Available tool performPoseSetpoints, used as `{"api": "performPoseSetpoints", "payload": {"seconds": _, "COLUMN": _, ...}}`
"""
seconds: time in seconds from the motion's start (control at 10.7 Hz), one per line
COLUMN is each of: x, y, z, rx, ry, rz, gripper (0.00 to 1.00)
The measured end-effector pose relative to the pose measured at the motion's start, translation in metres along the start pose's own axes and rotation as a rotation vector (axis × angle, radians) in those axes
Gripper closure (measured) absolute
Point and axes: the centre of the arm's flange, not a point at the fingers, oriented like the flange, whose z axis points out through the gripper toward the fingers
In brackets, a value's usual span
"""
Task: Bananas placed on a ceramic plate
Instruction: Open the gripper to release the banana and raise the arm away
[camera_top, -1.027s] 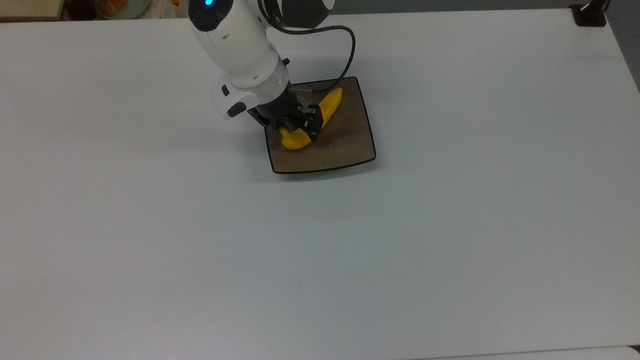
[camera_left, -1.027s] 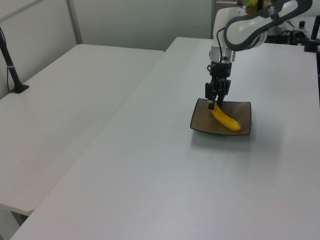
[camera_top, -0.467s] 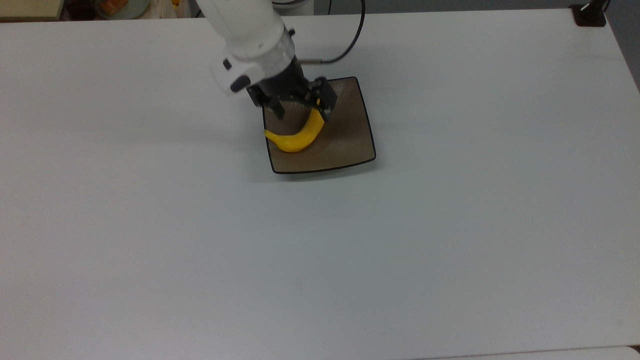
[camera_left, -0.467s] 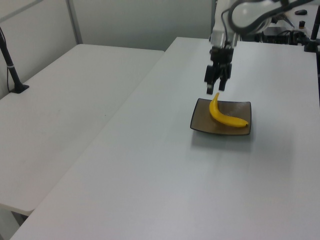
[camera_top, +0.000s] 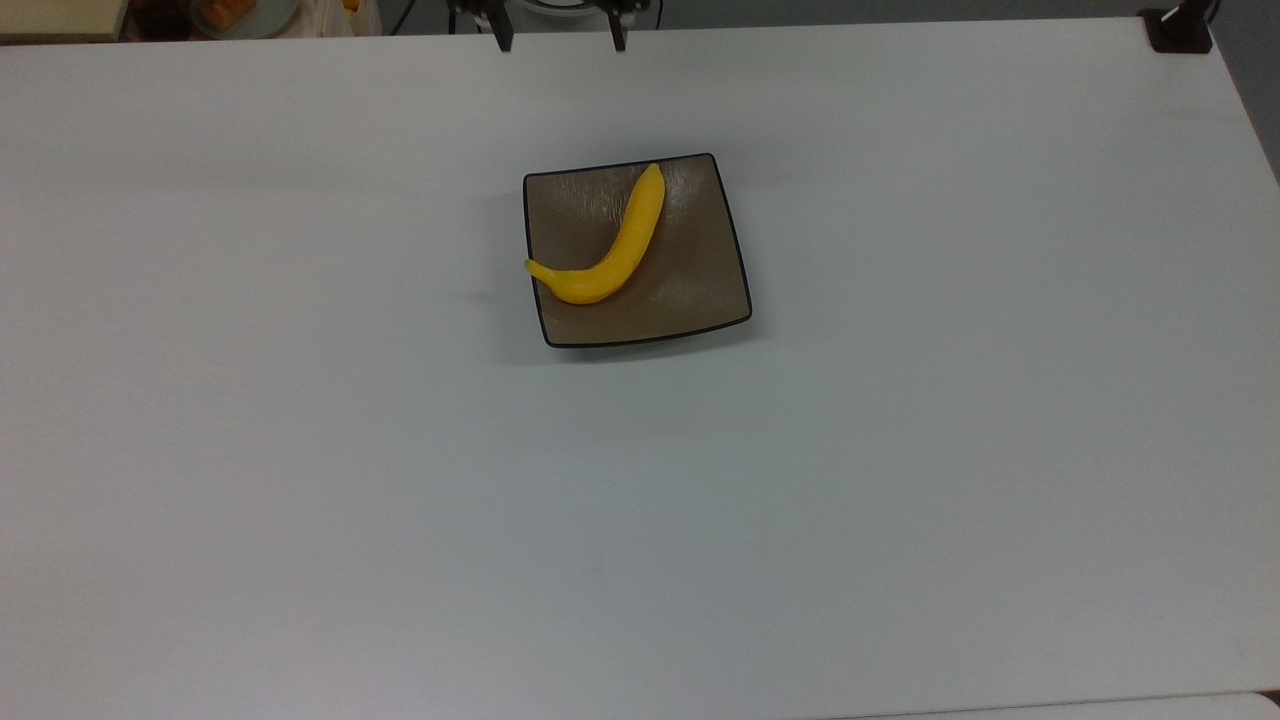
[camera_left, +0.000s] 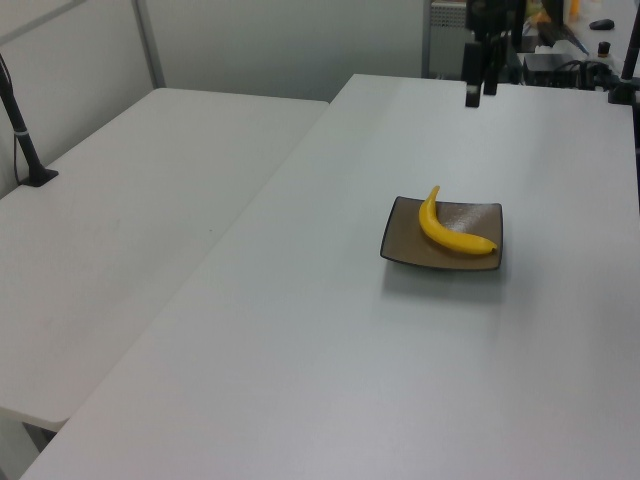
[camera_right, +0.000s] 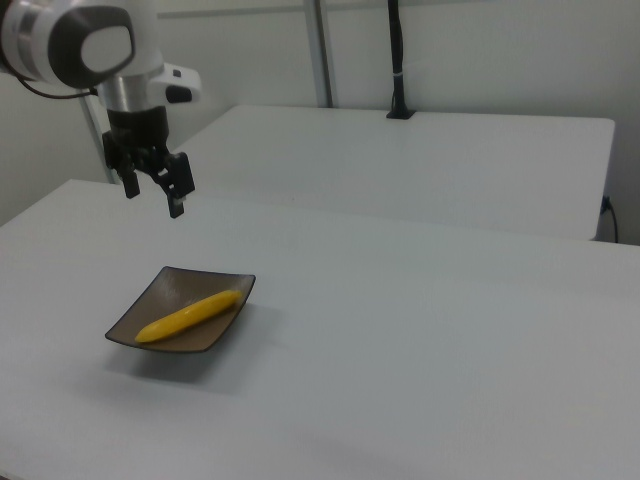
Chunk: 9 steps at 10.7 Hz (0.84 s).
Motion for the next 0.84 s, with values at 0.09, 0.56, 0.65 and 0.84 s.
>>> {"api": "performPoseSetpoints", "payload": {"seconds": 0.09, "x": -0.006, "y": 0.000, "z": -0.014, "rx": -0.017, "ry": 0.008, "rz": -0.005, "gripper": 0.00}}
{"api": "performPoseSetpoints", "payload": {"seconds": 0.56, "x": -0.014, "y": -0.025, "z": -0.018, "rx": -0.074, "ry": 0.009, "rz": -0.148, "gripper": 0.00}}
{"api": "performPoseSetpoints", "payload": {"seconds": 0.65, "x": -0.010, "y": -0.030, "z": -0.014, "rx": -0.082, "ry": 0.028, "rz": -0.187, "gripper": 0.00}}
{"api": "performPoseSetpoints", "payload": {"seconds": 0.84, "x": 0.008, "y": -0.031, "z": -0.011, "rx": -0.077, "ry": 0.106, "rz": -0.215, "gripper": 0.00}}
